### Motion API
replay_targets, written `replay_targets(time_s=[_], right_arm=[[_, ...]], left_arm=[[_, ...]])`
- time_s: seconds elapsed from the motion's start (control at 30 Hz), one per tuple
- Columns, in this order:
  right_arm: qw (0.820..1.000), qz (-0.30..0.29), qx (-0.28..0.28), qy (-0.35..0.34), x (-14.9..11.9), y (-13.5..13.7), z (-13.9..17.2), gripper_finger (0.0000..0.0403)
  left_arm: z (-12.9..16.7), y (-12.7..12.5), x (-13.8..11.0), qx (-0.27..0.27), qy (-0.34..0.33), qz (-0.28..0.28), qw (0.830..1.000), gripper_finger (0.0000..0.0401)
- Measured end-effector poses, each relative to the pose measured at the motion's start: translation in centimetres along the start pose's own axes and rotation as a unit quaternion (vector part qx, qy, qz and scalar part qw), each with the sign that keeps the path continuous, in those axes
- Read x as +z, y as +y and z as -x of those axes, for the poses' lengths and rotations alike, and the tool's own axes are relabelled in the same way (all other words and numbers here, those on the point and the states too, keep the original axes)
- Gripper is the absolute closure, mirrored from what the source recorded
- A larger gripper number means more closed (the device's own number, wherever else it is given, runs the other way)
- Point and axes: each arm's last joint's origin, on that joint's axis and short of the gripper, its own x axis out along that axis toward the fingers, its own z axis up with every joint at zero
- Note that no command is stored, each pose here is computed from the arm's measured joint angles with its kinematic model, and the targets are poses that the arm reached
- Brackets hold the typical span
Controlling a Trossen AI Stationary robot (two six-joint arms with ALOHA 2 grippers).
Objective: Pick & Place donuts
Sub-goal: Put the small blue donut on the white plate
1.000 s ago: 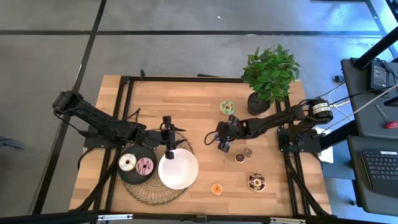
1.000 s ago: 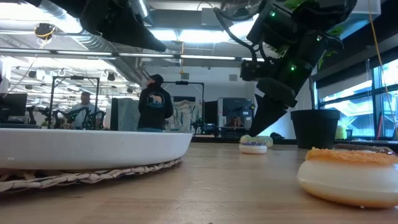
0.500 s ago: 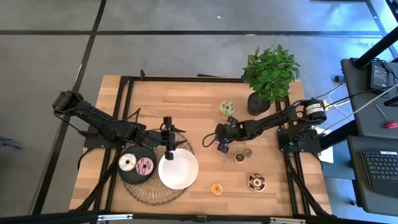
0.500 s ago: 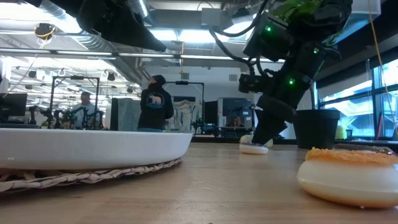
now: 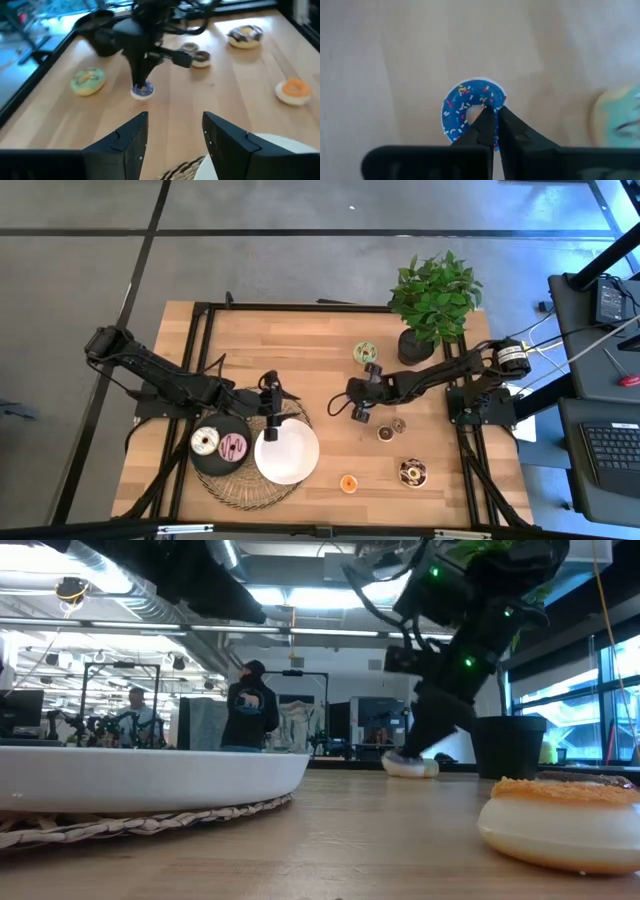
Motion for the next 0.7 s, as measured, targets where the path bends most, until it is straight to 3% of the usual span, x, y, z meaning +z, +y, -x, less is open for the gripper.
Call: replay_targets(time_s=[0.13, 0.33, 0.57, 0.7], right_arm=[[0.999, 0.008, -0.018, -0.047, 2.1, -0.1, 0.8, 0.0374], [0.986, 0.035, 0.019, -0.161, 5.5, 0.4, 1.8, 0.0371], [0.977, 0.044, 0.027, -0.205, 6.9, 0.4, 2.4, 0.0387], [0.972, 0.044, 0.026, -0.229, 7.4, 0.4, 2.7, 0.038]], left_arm=[[-0.3, 0.7, 0.0, 0.041, -0.004, 0.097, 0.994, 0.0218], [-1.7, 2.4, -0.1, 0.076, -0.014, 0.205, 0.976, 0.0223], [-3.6, 4.0, -1.0, 0.069, 0.009, 0.289, 0.955, 0.0226], [-4.4, 4.5, -0.9, 0.054, -0.003, 0.302, 0.952, 0.0227]])
